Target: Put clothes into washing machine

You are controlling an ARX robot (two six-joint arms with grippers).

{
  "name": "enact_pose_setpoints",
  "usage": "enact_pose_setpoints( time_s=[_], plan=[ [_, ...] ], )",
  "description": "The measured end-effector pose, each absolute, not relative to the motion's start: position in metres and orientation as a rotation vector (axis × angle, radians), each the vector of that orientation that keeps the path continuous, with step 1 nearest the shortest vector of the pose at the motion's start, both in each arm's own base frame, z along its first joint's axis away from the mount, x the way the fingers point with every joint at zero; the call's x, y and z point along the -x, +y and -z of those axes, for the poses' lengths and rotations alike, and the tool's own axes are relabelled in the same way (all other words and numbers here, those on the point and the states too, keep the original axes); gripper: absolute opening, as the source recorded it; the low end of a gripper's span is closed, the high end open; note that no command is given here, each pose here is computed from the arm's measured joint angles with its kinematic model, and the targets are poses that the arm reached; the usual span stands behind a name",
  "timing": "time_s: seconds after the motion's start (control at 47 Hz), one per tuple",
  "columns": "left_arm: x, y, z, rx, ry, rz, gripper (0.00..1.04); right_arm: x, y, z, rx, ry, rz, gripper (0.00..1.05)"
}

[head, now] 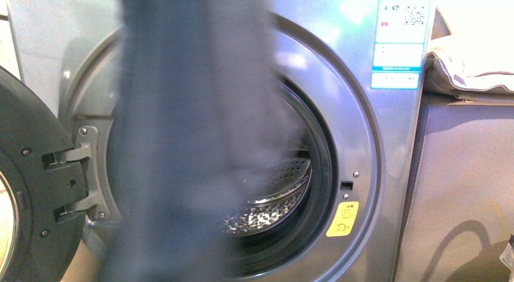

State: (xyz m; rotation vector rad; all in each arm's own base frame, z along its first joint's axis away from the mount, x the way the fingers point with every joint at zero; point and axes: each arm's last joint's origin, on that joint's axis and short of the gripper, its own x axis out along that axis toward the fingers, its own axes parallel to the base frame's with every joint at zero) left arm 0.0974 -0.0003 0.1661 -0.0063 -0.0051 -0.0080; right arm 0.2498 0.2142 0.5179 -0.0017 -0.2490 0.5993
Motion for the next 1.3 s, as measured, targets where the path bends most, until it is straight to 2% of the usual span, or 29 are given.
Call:
enact_pose_setpoints(
  time_s=[0.064, 0.128, 0.298, 0.425, 0.787, 1.042, 1.297],
  plan=[
    [-0.100, 0.003, -0.170, 0.084, -0.024, 0.184, 0.98, -0.250, 0.214, -0.518, 0.002, -0.249, -0.597, 0.05],
    [-0.103, 0.009, -0.172, 0.115, -0.026, 0.255, 0.98, -0.250, 0.214, -0.518, 0.002, -0.249, -0.597, 0.05],
    [-0.119, 0.030, -0.193, 0.134, -0.056, 0.302, 0.98, -0.250, 0.213, -0.518, 0.002, -0.249, -0.594, 0.05],
    [-0.148, 0.037, -0.211, 0.136, -0.068, 0.375, 0.98, -0.250, 0.213, -0.518, 0.002, -0.249, -0.594, 0.05],
    [-0.218, 0.021, -0.234, 0.124, -0.083, 0.483, 0.98, -0.250, 0.213, -0.518, 0.002, -0.250, -0.596, 0.05],
    [-0.237, -0.004, -0.233, 0.104, -0.077, 0.642, 0.98, -0.250, 0.213, -0.518, 0.002, -0.250, -0.597, 0.05],
    [-0.258, -0.030, -0.219, 0.073, -0.049, 0.728, 0.98, -0.250, 0.213, -0.518, 0.002, -0.250, -0.597, 0.05]
  ],
)
